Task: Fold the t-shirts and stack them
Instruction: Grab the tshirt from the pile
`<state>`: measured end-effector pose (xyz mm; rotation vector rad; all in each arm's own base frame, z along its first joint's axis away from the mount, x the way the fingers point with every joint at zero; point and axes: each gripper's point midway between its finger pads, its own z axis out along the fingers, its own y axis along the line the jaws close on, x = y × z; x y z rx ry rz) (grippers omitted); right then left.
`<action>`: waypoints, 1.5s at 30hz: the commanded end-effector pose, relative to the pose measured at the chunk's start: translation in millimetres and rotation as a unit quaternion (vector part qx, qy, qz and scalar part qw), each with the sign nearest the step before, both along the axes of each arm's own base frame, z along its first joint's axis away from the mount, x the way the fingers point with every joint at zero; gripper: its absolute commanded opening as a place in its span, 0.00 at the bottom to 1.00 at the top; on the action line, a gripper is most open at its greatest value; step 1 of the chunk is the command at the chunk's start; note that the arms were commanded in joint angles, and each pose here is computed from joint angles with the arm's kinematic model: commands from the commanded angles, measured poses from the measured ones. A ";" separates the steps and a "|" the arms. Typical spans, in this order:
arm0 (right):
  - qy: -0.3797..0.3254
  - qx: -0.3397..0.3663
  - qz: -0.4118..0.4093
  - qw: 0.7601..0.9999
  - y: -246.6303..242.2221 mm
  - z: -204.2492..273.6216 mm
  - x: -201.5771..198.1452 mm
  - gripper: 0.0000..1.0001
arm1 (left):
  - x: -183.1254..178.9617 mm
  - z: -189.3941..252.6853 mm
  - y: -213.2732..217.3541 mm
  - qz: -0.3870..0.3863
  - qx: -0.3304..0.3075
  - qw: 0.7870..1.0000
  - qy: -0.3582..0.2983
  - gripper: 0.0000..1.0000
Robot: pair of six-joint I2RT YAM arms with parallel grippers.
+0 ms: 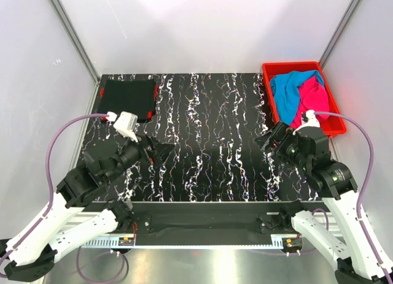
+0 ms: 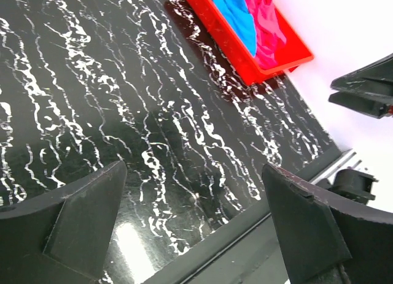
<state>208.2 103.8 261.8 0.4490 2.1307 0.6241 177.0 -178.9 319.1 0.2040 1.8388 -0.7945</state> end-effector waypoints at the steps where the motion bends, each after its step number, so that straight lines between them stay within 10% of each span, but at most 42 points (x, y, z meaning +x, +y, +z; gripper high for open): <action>1: -0.026 0.016 -0.009 0.999 3.4 10.2 10.5 1.00 | 7.8 -1.1 7.3 0.020 0.025 0.999 -0.017 0.99; 7: -0.083 0.042 0.004 0.996 19.2 17.2 38.2 1.00 | 14.5 -17.1 31.1 0.067 0.087 0.994 -0.009 0.99; 14: -0.156 -0.110 -0.097 0.977 -21.8 66.8 132.8 1.00 | 14.9 -38.8 37.4 0.069 0.126 0.990 -0.004 0.99; 26: 0.061 -0.183 -0.198 0.961 -160.4 -40.5 316.8 0.74 | -2.9 -25.6 47.8 0.059 0.072 0.995 -0.036 0.99; 32: 0.131 -0.216 -0.173 0.952 -175.1 -106.6 338.2 0.53 | -5.4 -22.4 54.7 0.065 0.077 0.994 -0.042 0.99; 42: 0.167 -0.285 -0.131 0.935 -189.6 -163.4 352.3 0.51 | -6.7 -20.5 73.2 0.094 0.091 0.990 -0.051 0.99; 45: 0.168 -0.280 -0.115 0.938 -184.5 -174.1 356.1 0.35 | -6.7 -12.9 74.5 0.098 0.084 0.990 -0.055 0.99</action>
